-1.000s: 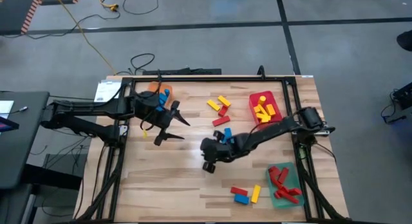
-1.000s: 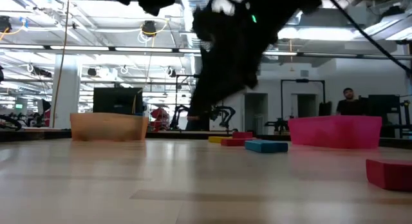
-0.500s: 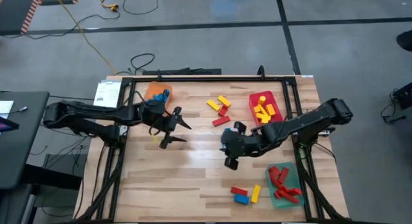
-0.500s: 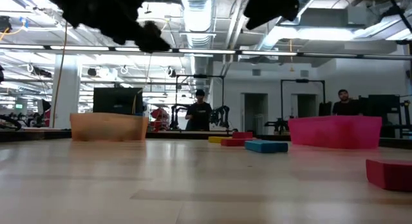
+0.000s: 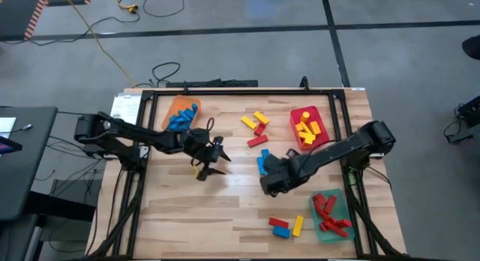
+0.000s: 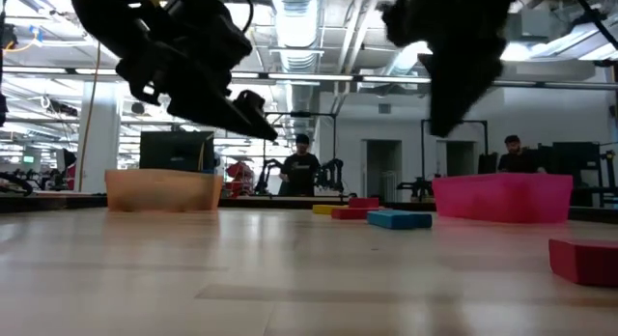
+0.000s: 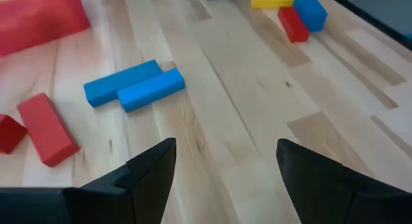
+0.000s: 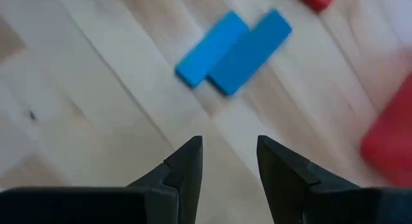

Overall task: Sort blocks
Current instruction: Put the blue rectangle block into the orange bin

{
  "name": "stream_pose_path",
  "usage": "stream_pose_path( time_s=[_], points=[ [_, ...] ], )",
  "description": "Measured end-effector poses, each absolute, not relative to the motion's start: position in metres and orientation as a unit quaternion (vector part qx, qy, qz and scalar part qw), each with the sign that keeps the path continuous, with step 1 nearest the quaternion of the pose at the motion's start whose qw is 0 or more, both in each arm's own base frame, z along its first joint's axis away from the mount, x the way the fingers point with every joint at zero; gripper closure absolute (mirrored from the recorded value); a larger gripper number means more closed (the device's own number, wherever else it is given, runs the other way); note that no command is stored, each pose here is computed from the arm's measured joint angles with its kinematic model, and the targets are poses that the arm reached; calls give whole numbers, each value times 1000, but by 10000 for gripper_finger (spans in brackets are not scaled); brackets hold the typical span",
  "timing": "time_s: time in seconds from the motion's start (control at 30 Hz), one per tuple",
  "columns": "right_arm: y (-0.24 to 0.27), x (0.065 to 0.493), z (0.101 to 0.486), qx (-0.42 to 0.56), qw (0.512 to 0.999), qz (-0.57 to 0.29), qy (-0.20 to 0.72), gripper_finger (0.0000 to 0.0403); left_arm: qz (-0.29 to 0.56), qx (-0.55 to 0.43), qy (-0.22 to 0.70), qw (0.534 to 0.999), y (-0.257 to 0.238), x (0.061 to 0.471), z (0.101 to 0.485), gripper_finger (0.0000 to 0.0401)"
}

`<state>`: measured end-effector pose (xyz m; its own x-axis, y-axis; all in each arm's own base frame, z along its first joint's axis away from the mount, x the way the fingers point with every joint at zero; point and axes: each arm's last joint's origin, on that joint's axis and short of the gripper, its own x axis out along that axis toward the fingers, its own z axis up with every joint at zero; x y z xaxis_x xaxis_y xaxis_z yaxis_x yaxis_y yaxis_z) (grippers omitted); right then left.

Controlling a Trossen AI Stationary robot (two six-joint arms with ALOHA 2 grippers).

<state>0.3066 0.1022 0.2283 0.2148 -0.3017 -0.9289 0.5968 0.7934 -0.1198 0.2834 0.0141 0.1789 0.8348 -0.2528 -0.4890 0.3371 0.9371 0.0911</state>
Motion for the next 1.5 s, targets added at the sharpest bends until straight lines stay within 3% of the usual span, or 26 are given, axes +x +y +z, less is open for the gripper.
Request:
stream_pose_path(
  time_s=[0.4, 0.73, 1.17, 1.5],
  points=[
    [114, 299, 186, 191, 798, -334, 464, 239, -165, 91, 205, 960, 5, 289, 183, 137],
    [77, 306, 162, 203, 808, -393, 390, 239, -192, 91, 203, 956, -12, 289, 183, 137],
    [35, 312, 139, 224, 820, -397, 346, 239, -188, 98, 206, 955, -19, 289, 183, 137],
    [26, 324, 122, 215, 826, -385, 352, 171, -190, 97, 212, 954, -20, 288, 182, 137]
  ],
)
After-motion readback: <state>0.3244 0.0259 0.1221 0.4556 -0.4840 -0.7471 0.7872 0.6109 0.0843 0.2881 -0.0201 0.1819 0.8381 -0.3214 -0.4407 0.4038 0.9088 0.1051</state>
